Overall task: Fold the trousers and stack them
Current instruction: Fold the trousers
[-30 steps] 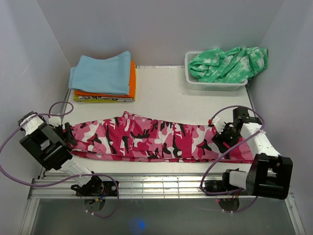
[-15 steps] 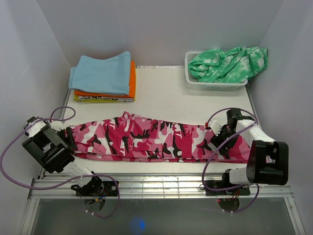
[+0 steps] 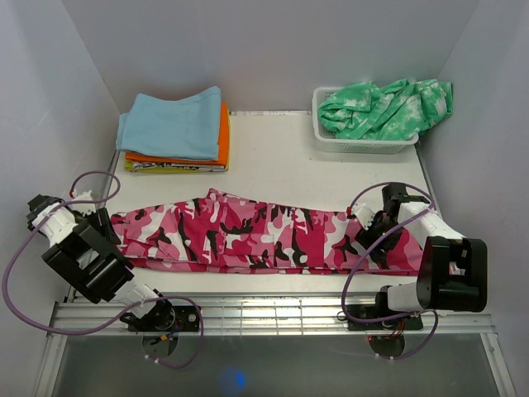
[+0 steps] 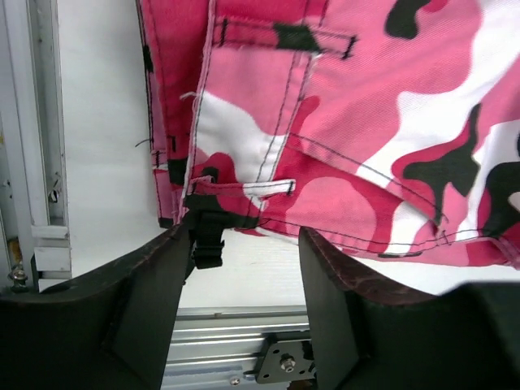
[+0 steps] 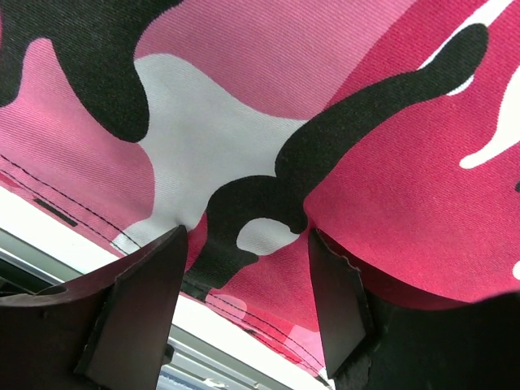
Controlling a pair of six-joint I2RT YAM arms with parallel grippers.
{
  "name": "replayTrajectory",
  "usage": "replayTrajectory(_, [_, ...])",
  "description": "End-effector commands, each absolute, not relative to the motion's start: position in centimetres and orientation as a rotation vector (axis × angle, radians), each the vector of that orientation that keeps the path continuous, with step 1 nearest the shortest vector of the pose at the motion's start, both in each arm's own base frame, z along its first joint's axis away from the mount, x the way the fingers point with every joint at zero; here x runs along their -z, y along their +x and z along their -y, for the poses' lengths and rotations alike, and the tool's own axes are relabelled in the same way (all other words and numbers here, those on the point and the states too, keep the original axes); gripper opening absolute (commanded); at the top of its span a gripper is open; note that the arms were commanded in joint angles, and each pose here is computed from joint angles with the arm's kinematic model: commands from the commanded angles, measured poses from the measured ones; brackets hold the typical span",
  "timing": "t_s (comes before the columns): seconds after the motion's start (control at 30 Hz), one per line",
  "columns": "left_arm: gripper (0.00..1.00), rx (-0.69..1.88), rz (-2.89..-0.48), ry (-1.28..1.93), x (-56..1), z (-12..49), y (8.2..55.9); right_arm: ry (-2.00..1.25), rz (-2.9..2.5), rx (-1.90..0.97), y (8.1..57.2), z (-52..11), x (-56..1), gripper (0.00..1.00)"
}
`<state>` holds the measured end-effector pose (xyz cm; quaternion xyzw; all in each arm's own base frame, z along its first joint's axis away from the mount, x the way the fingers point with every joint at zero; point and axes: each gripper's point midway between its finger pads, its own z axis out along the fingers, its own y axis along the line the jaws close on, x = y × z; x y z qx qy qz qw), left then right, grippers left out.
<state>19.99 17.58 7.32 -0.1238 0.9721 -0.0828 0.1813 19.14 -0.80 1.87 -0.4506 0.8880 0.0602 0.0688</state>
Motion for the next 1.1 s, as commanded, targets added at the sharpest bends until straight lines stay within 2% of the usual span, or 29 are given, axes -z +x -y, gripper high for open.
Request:
replayTrajectory(0.0, [0.63,0.307,-2.678,-0.280,-8.9,-16.8,20.7,-1.348,-2.664,-0.170,19.8,0.6,-2.3,0.66])
replayTrajectory(0.27, [0.57,0.247,-2.701,-0.367,-7.3,-18.6,20.0,-1.352,-2.662,-0.163,20.2,0.6,-2.7,0.66])
replayTrajectory(0.37, [0.58,0.198,-2.721,-0.364,-6.5,-19.0,19.6,-1.350,-2.663,-0.163,20.1,0.6,-2.8,0.66])
replayTrajectory(0.83, [0.57,0.280,-2.736,-0.433,-3.7,-17.4,18.9,-1.342,-2.674,-0.170,20.1,0.4,-2.9,0.65])
replayTrajectory(0.87, [0.58,0.273,-2.729,-0.431,-3.7,-17.5,19.0,-1.340,-2.676,-0.174,20.0,0.3,-2.9,0.66])
replayTrajectory(0.93, [0.68,0.248,-2.721,-0.423,-3.9,-17.7,19.0,-1.340,-2.676,-0.171,20.0,0.4,-3.0,0.65])
replayTrajectory(1.07, [0.72,0.178,-2.728,-0.399,-4.1,-18.8,18.9,-1.338,-2.678,-0.169,19.9,0.4,-3.0,0.65])
